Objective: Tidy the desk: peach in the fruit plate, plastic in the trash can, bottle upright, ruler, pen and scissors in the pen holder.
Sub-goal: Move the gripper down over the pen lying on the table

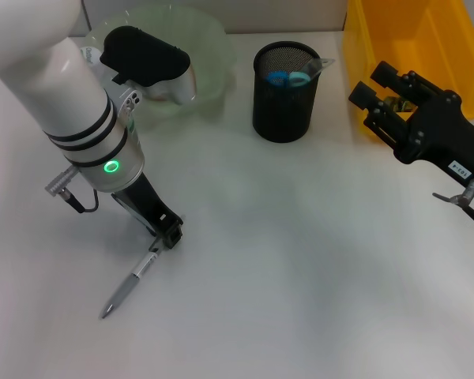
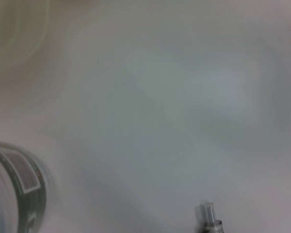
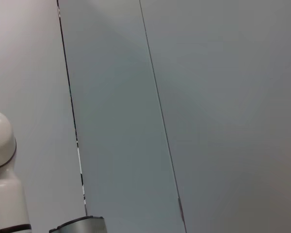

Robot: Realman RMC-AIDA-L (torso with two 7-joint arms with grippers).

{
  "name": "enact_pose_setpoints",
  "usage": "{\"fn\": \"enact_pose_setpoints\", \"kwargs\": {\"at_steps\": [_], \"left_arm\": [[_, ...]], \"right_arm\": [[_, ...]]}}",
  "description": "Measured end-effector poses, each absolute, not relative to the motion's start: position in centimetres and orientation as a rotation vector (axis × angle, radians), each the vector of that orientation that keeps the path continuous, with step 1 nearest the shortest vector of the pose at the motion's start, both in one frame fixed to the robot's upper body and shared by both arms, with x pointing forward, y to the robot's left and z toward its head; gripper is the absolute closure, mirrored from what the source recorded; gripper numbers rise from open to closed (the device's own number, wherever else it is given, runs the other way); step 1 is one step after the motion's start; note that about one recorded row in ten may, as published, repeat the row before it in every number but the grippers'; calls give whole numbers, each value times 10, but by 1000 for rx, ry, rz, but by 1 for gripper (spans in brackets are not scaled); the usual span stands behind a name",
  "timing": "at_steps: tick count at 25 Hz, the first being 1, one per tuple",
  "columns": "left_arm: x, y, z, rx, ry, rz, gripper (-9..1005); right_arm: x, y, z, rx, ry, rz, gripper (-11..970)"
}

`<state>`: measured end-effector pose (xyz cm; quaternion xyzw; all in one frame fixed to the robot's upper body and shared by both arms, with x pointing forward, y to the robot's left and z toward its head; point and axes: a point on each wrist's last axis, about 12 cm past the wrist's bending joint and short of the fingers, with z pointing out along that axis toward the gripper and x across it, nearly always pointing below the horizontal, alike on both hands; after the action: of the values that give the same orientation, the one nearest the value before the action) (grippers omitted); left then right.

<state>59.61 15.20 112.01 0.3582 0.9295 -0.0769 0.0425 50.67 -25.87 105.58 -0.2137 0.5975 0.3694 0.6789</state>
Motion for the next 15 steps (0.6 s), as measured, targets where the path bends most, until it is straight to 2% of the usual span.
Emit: {"fn": "enact_pose_setpoints", "kwargs": {"at_steps": [15], "left_arm": [[596, 150, 1119, 1141, 2820, -206, 695]], "right_arm": [[509, -258, 1056, -478, 1350, 821, 477]]}}
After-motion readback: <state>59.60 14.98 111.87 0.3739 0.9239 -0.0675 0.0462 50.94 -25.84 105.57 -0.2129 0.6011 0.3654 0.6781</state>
